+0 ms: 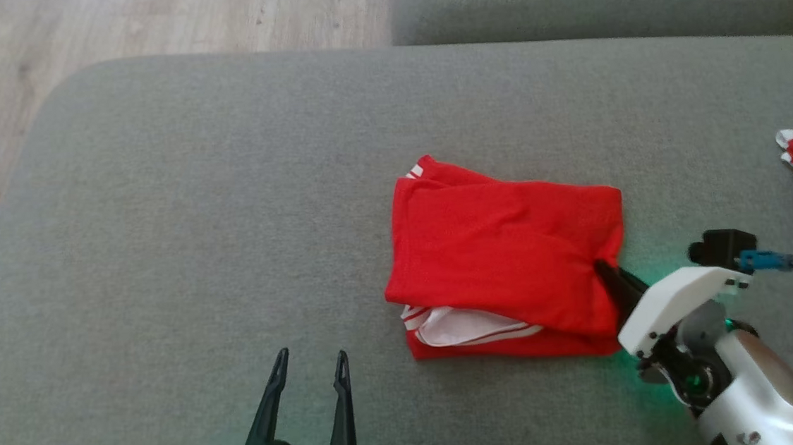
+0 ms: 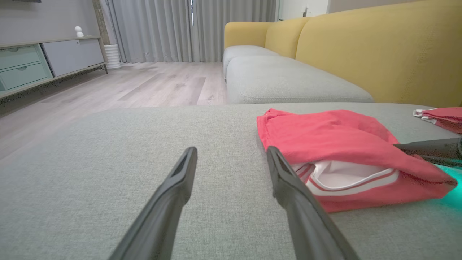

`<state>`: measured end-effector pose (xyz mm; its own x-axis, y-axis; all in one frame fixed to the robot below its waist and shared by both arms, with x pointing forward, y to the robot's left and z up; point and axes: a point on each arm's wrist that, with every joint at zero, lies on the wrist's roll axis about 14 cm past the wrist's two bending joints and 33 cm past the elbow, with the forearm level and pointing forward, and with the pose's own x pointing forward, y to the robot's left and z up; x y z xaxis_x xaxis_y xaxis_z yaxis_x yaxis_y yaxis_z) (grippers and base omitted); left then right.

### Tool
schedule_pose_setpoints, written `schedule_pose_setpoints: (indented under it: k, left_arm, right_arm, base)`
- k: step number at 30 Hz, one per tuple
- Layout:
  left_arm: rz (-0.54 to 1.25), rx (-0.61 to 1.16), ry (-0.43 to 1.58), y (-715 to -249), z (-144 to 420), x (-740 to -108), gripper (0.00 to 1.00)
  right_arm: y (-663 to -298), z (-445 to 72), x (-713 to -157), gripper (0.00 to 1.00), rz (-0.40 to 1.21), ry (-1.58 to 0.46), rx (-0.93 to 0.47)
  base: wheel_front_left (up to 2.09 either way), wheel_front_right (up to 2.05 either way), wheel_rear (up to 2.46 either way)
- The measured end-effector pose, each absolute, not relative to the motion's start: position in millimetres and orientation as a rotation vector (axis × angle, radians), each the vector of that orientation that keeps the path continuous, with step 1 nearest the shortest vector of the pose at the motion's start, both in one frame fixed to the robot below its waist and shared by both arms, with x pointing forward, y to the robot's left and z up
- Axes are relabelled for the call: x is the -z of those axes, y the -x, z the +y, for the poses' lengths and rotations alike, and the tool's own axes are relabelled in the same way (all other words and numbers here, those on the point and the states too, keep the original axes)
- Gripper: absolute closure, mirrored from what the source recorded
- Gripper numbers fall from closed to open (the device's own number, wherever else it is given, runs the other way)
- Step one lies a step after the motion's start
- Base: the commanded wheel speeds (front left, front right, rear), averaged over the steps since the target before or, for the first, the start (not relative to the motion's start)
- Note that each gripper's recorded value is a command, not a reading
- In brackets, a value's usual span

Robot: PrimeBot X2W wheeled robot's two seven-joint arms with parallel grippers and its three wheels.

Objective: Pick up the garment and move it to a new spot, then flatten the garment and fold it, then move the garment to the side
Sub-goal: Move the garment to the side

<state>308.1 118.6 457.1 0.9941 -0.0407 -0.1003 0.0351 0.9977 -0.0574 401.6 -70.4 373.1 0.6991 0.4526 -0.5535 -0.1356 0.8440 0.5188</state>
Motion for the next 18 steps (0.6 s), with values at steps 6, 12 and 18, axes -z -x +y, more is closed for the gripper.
schedule_pose_setpoints:
  k: [6, 12, 18]
  left_arm:
    - [0.097, 0.084, 0.079, -323.8, 104.5, -459.6, 0.00]
    - [0.065, 0.158, 0.112, -353.1, 82.7, -468.3, 0.00]
    - [0.066, 0.229, 0.131, -374.2, 60.2, -465.4, 0.00]
  right_arm:
    - [-410.3, -108.9, -374.1, 1.00, 0.670, -0.296, -0.337]
    - [-453.7, -200.6, -411.6, 1.00, 0.555, -0.093, -0.229]
    - [-477.8, -275.9, -447.1, 1.00, 0.518, 0.071, -0.130]
  base:
    - [0.00, 0.00, 0.00]
    - [0.00, 0.00, 0.00]
    - [0.00, 0.00, 0.00]
